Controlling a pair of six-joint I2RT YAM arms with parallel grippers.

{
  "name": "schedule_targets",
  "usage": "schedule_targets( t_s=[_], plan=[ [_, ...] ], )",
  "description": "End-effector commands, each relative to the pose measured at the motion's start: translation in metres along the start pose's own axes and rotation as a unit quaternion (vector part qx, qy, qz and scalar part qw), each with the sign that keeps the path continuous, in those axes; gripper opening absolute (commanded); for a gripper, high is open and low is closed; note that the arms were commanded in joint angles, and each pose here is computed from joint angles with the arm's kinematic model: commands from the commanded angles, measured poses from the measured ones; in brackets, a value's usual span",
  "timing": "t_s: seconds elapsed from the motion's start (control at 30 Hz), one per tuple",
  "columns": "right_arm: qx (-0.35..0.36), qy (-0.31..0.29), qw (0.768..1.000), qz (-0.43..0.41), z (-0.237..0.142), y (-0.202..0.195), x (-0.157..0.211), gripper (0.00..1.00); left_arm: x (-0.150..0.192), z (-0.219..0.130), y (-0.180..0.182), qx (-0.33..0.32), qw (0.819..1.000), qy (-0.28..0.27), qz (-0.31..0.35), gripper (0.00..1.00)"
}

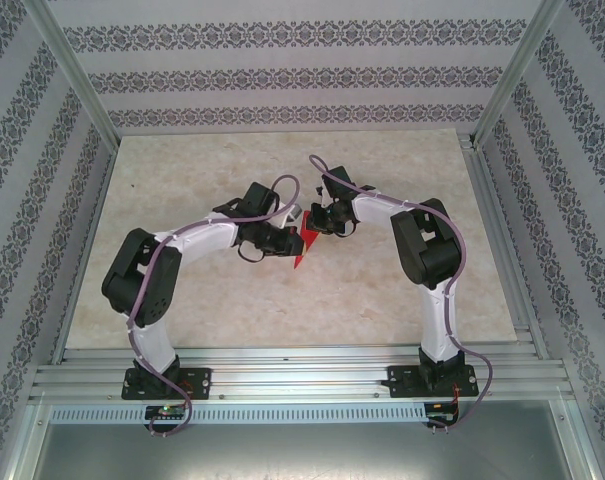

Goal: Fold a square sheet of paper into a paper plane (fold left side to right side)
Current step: Fold the wing for the fifth time at the center of the table.

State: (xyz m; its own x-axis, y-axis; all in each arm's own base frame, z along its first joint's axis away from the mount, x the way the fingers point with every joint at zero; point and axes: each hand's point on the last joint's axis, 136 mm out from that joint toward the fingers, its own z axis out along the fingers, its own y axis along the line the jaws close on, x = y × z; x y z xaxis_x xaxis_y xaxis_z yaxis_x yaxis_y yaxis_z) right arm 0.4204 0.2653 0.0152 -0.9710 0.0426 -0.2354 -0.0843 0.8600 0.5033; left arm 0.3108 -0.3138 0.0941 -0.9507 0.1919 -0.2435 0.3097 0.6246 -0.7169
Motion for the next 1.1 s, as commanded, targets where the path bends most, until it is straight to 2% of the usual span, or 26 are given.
schedule_targets(
  t_s=[0.0,0.17,0.37,0.47,0.57,0.73,0.8,0.97,1.07],
  plan=[
    [0.040,-0.002,0.999,0.008,0.010,-0.027,0.002,0.13,0.002,0.023,0.020,-0.005,1.000,0.020,-0.013,0.11],
    [0.040,-0.002,0.999,0.008,0.010,-0.027,0.001,0.13,0.005,0.045,0.041,-0.021,0.999,0.031,-0.026,0.11],
    [0.039,-0.010,0.999,0.006,0.003,-0.026,-0.003,0.14,0.033,0.051,0.072,-0.065,0.995,0.052,-0.050,0.09],
    [0.050,-0.031,0.998,0.008,-0.016,-0.029,-0.013,0.17,0.043,0.047,0.073,-0.063,0.995,0.051,-0.054,0.09],
    [0.064,-0.061,0.996,0.009,-0.042,-0.031,-0.025,0.24,0.041,0.036,0.059,-0.048,0.997,0.036,-0.044,0.12],
    [0.103,-0.095,0.990,-0.005,-0.080,-0.027,-0.030,0.33,0.012,-0.001,0.026,-0.021,0.999,-0.024,-0.013,0.24],
    [0.125,-0.102,0.987,-0.016,-0.089,-0.024,-0.028,0.37,0.001,-0.018,0.024,-0.025,0.998,-0.050,-0.014,0.26],
    [0.161,-0.108,0.979,-0.057,-0.093,0.003,-0.021,0.53,-0.019,-0.059,0.044,-0.066,0.988,-0.132,-0.040,0.35],
    [0.180,-0.099,0.974,-0.091,-0.081,0.023,-0.015,0.58,-0.025,-0.078,0.067,-0.101,0.976,-0.176,-0.073,0.38]
  ],
)
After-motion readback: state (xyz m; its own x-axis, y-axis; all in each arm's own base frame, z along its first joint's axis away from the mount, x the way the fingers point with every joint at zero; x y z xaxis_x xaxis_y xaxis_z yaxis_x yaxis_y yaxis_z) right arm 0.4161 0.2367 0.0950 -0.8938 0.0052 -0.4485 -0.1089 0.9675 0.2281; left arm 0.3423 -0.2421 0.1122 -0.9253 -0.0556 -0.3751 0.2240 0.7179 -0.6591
